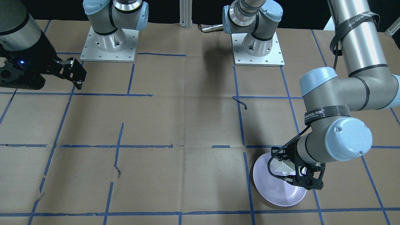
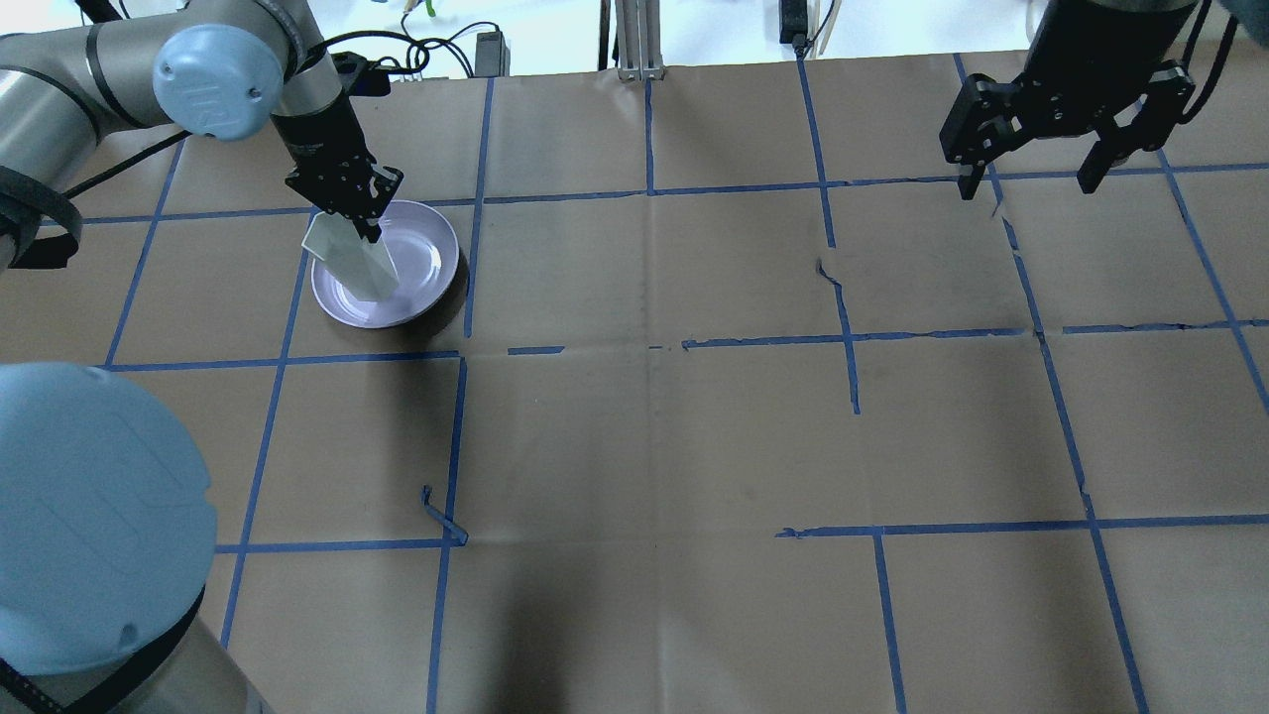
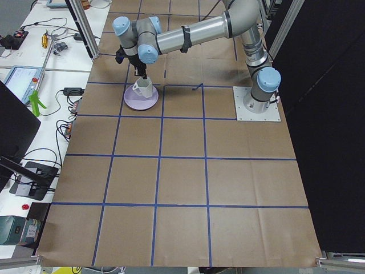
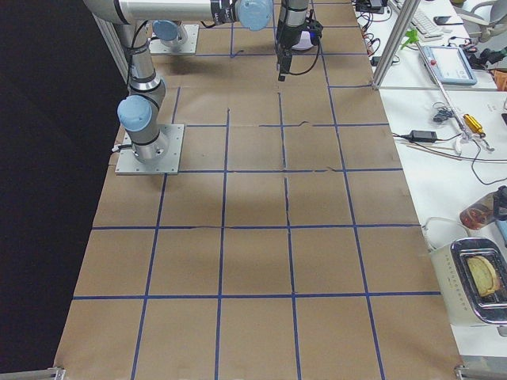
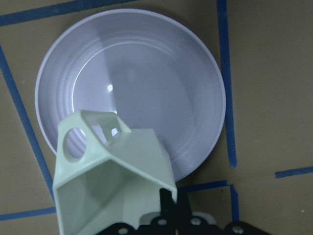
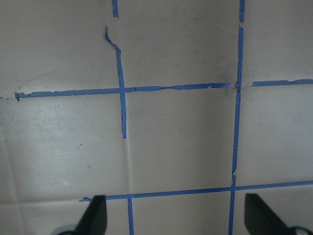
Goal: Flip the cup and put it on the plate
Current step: 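Carry the mug over the lavender plate and lower it onto the plate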
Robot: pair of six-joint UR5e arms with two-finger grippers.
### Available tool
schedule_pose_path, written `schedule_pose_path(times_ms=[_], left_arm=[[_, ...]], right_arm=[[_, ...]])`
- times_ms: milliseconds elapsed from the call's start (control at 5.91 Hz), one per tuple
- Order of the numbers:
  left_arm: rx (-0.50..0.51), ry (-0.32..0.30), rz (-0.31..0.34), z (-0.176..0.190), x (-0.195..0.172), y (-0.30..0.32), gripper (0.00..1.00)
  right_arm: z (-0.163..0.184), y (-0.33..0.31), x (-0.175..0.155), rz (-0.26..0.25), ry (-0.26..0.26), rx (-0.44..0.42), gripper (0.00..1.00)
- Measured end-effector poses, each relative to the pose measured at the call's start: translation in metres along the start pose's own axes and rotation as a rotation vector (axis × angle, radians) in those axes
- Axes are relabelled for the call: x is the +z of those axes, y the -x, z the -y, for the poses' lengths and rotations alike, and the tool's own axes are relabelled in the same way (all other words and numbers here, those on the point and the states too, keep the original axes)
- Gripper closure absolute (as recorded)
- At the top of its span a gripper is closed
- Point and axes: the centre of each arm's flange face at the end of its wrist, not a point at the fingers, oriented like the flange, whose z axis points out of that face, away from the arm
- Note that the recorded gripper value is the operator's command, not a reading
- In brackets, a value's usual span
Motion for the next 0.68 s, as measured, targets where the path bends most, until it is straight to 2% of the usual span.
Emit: schedule_pose_path(times_ms=[338, 508, 677], left_arm=[[0.002, 0.008, 0.004, 0.0085, 0.0147, 0.001, 0.98], [-0.001, -0.012, 0.01, 0.0112, 0.0137, 0.0002, 0.5], [-0.002, -0.023, 0.014, 0.0126, 0.0131, -0.0011, 0.17]], right_arm=[[0.0, 0.0, 0.0, 0.0, 0.0, 0.0, 0.0], [0.0, 0.0, 0.0, 0.0, 0.0, 0.0, 0.0], [0.0, 0.0, 0.0, 0.0, 0.0, 0.0, 0.0]])
